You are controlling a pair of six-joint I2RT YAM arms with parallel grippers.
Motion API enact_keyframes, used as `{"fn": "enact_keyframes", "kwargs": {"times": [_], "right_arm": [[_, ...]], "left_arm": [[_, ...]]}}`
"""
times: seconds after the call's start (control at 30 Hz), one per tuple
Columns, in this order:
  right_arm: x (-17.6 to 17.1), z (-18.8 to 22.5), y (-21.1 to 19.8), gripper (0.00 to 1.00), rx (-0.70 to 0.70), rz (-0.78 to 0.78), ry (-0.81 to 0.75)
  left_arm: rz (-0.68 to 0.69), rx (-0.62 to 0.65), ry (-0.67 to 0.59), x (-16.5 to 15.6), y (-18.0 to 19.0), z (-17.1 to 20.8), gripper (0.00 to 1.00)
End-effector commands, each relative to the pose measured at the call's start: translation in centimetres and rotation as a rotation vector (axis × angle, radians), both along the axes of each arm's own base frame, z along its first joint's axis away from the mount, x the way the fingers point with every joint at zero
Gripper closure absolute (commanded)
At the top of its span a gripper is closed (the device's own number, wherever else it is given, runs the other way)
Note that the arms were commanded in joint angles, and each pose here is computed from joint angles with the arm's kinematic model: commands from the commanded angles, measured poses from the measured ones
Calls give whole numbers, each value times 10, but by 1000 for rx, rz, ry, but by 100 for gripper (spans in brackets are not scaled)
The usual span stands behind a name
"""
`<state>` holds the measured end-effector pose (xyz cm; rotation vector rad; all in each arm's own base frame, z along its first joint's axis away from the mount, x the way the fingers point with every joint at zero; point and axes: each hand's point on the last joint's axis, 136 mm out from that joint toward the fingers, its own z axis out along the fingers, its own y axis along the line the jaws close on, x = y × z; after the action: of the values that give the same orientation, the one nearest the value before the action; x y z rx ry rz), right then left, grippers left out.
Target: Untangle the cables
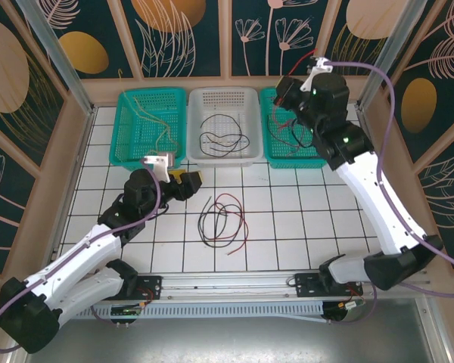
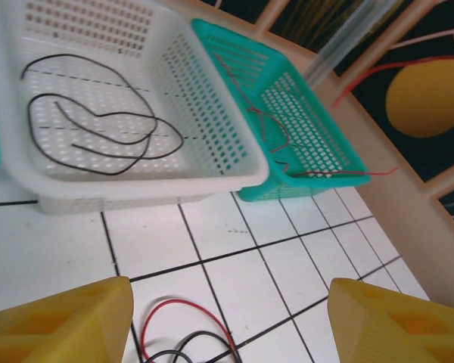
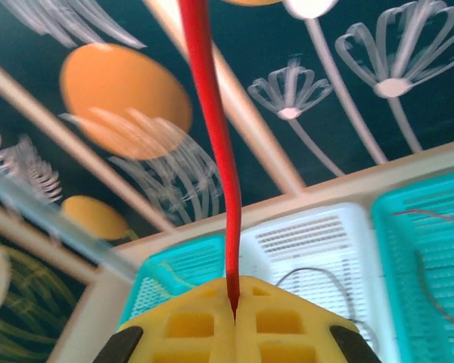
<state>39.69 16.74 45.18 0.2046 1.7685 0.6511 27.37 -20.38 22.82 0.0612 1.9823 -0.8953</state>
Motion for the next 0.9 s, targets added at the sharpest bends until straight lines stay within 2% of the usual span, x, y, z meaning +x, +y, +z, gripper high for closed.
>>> {"fn": "enact_keyframes", "kwargs": {"times": [0.0, 0.13, 0.23, 0.37, 0.4, 0.53, 0.7, 0.87], "right_arm": [[30, -10, -33, 100, -72, -93, 49], [79, -49, -70, 100, -94, -167, 171], [107, -79, -88, 82, -96, -193, 255], [128, -115, -101, 61, -111, -222, 354], [129, -120, -102, 59, -114, -227, 374], [116, -122, -90, 59, -89, -193, 356], [78, -122, -66, 58, -70, -141, 328], [22, -135, -25, 57, -76, -56, 315]], "left_arm": [[90, 25, 70, 1, 15, -19, 32], [125, 50, 133, 0, 20, -36, 32], [133, 66, 166, -2, 22, -45, 32], [142, 92, 203, -5, 26, -57, 30], [143, 98, 214, -6, 26, -60, 30], [140, 116, 264, -9, 27, -73, 27], [105, 141, 353, -13, 19, -98, 28], [48, 167, 453, -18, 7, -124, 42]]}}
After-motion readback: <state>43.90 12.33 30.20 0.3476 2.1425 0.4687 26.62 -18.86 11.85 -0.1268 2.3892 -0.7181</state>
